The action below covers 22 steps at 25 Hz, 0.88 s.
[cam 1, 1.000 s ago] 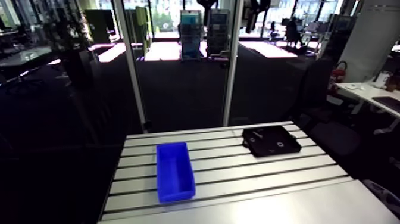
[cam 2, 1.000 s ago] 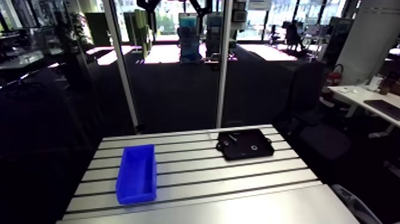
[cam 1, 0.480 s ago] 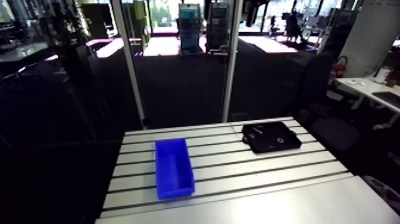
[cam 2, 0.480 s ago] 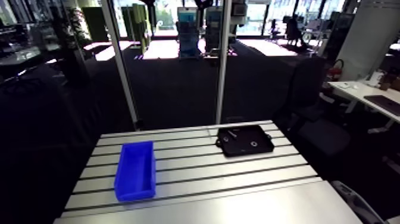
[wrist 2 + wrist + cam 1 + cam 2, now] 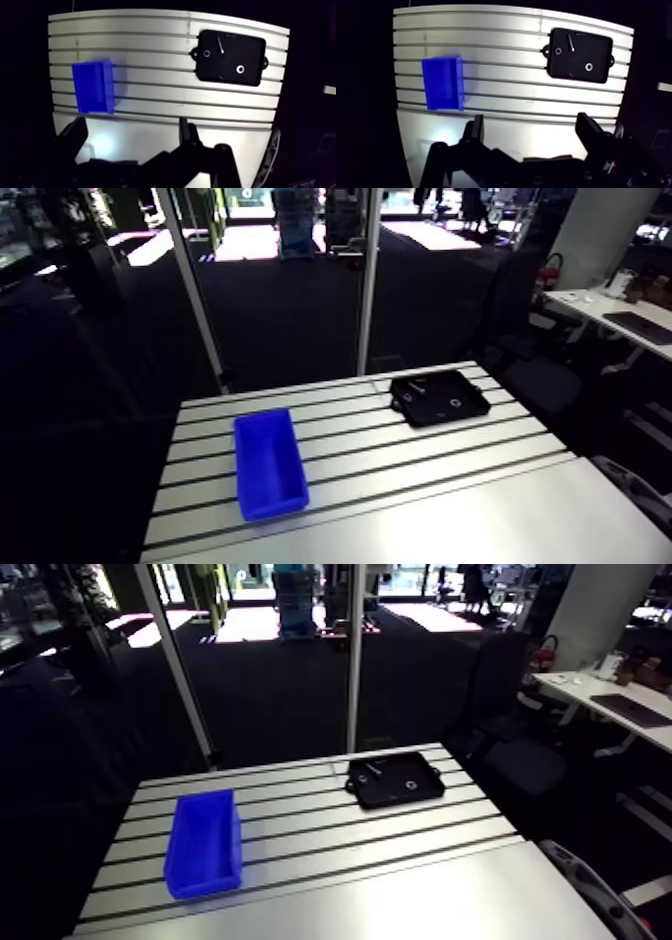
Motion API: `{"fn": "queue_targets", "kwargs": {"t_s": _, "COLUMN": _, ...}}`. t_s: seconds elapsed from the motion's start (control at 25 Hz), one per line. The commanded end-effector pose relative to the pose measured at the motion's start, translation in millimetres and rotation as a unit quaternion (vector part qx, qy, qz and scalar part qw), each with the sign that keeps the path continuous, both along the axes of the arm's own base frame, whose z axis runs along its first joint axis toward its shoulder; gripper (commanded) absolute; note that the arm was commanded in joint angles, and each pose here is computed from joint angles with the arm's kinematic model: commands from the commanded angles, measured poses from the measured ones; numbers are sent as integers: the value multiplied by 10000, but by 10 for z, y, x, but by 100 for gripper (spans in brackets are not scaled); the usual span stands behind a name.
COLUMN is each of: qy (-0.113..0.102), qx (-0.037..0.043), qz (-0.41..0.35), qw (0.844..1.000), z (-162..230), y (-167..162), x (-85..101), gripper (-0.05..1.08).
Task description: Pick up the M10 bolt from the tray and put it into the blue bin.
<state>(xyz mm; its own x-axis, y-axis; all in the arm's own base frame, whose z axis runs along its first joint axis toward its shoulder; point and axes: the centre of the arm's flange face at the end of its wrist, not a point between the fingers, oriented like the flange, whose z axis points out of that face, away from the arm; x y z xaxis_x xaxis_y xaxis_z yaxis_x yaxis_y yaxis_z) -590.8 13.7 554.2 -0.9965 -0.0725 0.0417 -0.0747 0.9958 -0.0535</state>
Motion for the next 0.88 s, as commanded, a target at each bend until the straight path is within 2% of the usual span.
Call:
{"fn": "queue_targets", "kwargs": {"t_s": 0.04, "qy": -38, "qx": -9, "qz": 74, "qw": 10000, "z": -146, "y": 641, "x": -197, "gripper": 1}}
{"fn": "queue_targets", "kwargs": {"t_s": 0.16, "qy": 21, "qx": 15, "qz": -33, "qw": 10000, "z": -202, "y": 865, "x": -311, "gripper": 1}}
{"fn": "queue_targets", "kwargs": {"t_s": 0.24, "qy": -7, "qx": 3, "qz": -79, "qw": 10000, "z": -292, "y": 975, "x": -405, "gripper": 1}}
{"fn": "queue_targets", "kwargs": {"t_s": 0.48, "qy": -17, "qx": 8, "qz": -94, "qw": 10000, "z": -545, "y": 1091, "x": -627, "gripper": 1}}
{"fn": "queue_targets", "kwargs": {"t_s": 0.52, "qy": -29, "qx": 36, "qz": -95, "qw": 9999, "z": -590, "y": 1112, "x": -661, "gripper": 1}}
{"fn": "queue_targets", "kwargs": {"t_s": 0.64, "qy": -67, "qx": 211, "qz": -105, "qw": 9997, "z": -671, "y": 1172, "x": -714, "gripper": 1}}
{"fn": "queue_targets", "kwargs": {"t_s": 0.76, "qy": -56, "qx": 265, "qz": -107, "qw": 9996, "z": -699, "y": 1193, "x": -739, "gripper": 1}}
{"fn": "queue_targets", "kwargs": {"t_s": 0.88, "qy": -65, "qx": 286, "qz": -100, "qw": 9995, "z": -716, "y": 1192, "x": -751, "gripper": 1}}
